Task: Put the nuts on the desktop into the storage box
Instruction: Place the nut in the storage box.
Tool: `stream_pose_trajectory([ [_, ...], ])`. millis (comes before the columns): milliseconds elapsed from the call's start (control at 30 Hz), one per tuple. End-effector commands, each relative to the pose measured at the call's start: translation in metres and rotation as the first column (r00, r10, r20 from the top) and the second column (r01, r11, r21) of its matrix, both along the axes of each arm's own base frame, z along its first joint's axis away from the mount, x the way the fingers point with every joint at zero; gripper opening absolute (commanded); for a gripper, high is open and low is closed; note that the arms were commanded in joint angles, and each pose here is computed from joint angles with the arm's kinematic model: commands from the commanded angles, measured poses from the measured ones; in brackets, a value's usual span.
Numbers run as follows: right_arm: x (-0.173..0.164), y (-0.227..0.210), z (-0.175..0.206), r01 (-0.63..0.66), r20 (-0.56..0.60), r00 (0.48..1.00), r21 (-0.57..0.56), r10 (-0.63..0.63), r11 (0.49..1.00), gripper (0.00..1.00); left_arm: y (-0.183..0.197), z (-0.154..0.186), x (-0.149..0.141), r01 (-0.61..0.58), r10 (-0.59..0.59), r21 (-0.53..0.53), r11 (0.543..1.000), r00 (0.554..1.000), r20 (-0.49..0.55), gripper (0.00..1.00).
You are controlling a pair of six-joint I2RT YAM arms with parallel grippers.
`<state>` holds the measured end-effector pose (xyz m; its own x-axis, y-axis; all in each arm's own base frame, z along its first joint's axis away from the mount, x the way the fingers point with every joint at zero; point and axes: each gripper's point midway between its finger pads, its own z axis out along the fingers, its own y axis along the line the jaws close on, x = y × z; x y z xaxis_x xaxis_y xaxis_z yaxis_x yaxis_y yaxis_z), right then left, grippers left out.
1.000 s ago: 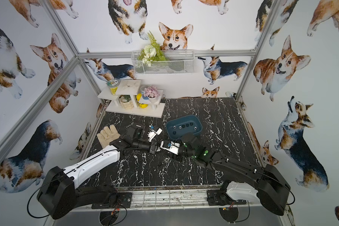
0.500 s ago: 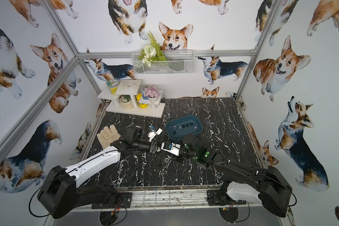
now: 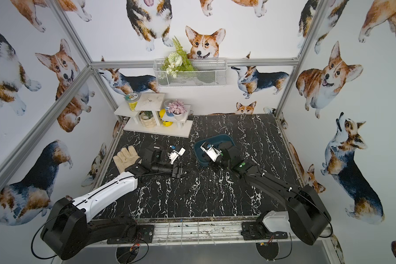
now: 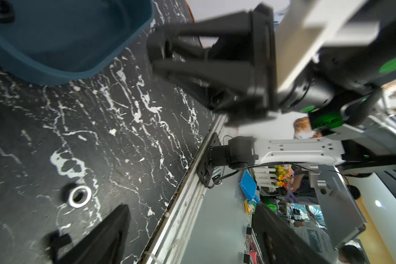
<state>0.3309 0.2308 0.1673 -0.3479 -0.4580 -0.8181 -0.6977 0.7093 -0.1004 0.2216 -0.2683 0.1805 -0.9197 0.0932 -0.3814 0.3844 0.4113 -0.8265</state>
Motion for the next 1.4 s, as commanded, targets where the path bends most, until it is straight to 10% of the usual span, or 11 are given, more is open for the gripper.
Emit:
stream_pose_trajectory([
  [0, 0.026, -0.026, -0.019, 0.177, -0.174, 0.969, -0.013, -0.177, 0.984, 0.07, 0.017, -0.020, 0.007, -0.073, 0.069, 0.149, 0.986, 0.997, 0.033, 0.93],
  [600, 0.100, -0.086, -0.111, 0.413, -0.409, 0.766, -0.277, -0.495, 0.868, 0.09, 0.023, -0.092, -0.025, -0.077, 0.018, 0.526, 0.847, 0.993, 0.117, 0.95],
  [900, 0.105, -0.083, -0.134, 0.397, -0.452, 0.735, -0.315, -0.504, 0.862, 0.11, 0.024, -0.103, -0.027, -0.050, -0.016, 0.568, 0.822, 0.994, 0.111, 0.96],
  [1367, 0.106, -0.081, -0.099, 0.415, -0.413, 0.769, -0.257, -0.488, 0.873, 0.43, 0.026, -0.127, -0.026, -0.049, -0.035, 0.686, 0.726, 0.993, 0.109, 1.00],
])
